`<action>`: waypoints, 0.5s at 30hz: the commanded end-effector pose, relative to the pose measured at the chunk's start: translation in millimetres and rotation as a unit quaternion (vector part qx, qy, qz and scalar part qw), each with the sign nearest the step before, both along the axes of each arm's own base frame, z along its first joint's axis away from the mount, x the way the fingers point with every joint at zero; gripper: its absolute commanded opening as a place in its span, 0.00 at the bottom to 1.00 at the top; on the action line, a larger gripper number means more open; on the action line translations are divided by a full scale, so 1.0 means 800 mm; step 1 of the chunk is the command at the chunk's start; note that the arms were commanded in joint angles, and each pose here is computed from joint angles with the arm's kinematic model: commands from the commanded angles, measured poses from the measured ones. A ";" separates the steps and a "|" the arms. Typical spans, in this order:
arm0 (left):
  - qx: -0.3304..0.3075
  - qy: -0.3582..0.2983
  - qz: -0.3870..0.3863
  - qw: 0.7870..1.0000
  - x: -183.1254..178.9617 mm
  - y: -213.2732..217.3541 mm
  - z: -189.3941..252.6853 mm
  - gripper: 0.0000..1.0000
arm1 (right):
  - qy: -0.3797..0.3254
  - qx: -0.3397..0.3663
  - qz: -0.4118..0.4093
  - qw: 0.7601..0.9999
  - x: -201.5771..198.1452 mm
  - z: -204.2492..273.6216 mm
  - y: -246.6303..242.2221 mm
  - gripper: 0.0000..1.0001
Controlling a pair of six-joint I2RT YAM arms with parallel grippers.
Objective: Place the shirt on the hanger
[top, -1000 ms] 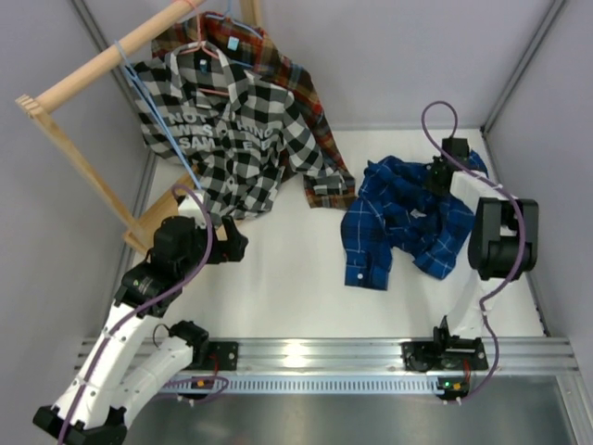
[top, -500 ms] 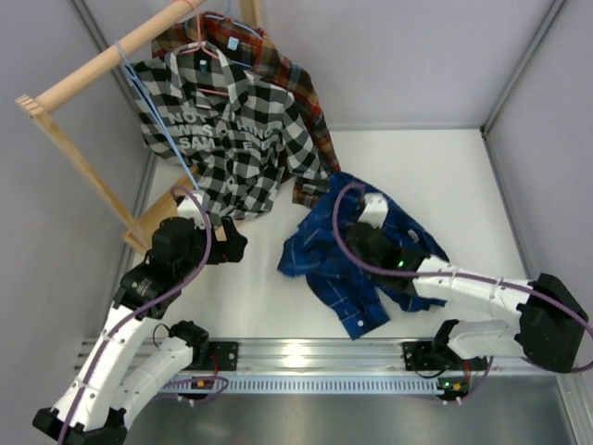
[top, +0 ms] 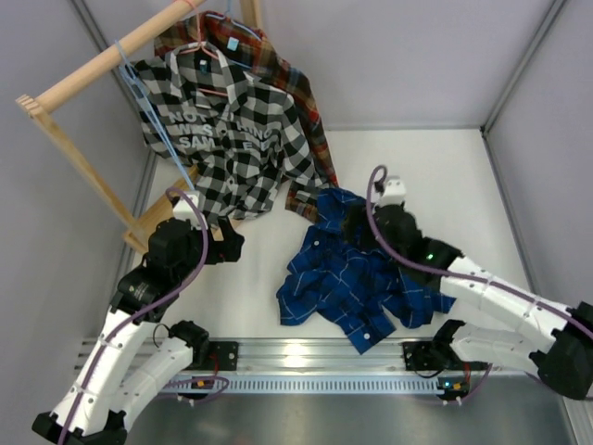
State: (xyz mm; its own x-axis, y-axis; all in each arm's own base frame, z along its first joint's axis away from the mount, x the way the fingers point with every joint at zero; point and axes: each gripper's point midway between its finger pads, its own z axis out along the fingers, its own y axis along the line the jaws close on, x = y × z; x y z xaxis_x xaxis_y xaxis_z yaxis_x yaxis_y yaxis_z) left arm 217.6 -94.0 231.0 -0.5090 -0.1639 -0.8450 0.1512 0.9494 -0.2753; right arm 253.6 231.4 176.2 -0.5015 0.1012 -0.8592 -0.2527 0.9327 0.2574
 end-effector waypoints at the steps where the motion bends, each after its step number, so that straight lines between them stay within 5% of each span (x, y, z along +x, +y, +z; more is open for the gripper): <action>1: -0.003 -0.027 0.006 1.000 0.009 0.000 0.012 0.98 | -0.038 0.005 0.057 0.998 0.032 0.063 -0.022 0.84; 6: -0.002 -0.025 0.007 1.000 0.010 0.001 0.011 0.98 | -0.025 -0.074 0.082 0.994 0.100 0.062 -0.034 0.85; 15: -0.002 -0.020 0.002 1.000 0.010 -0.002 0.008 0.98 | 0.071 -0.203 0.167 0.962 0.215 -0.070 -0.005 0.85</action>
State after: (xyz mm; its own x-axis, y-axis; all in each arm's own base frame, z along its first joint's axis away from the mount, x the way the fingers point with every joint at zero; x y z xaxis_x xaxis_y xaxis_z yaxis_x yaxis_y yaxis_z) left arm 218.7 -92.3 230.8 -0.5060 -0.1648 -0.8466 0.1417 0.9524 -0.2700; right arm 413.4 230.3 142.3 -0.5572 -0.3055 -0.7721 -0.4732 0.8809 -0.0070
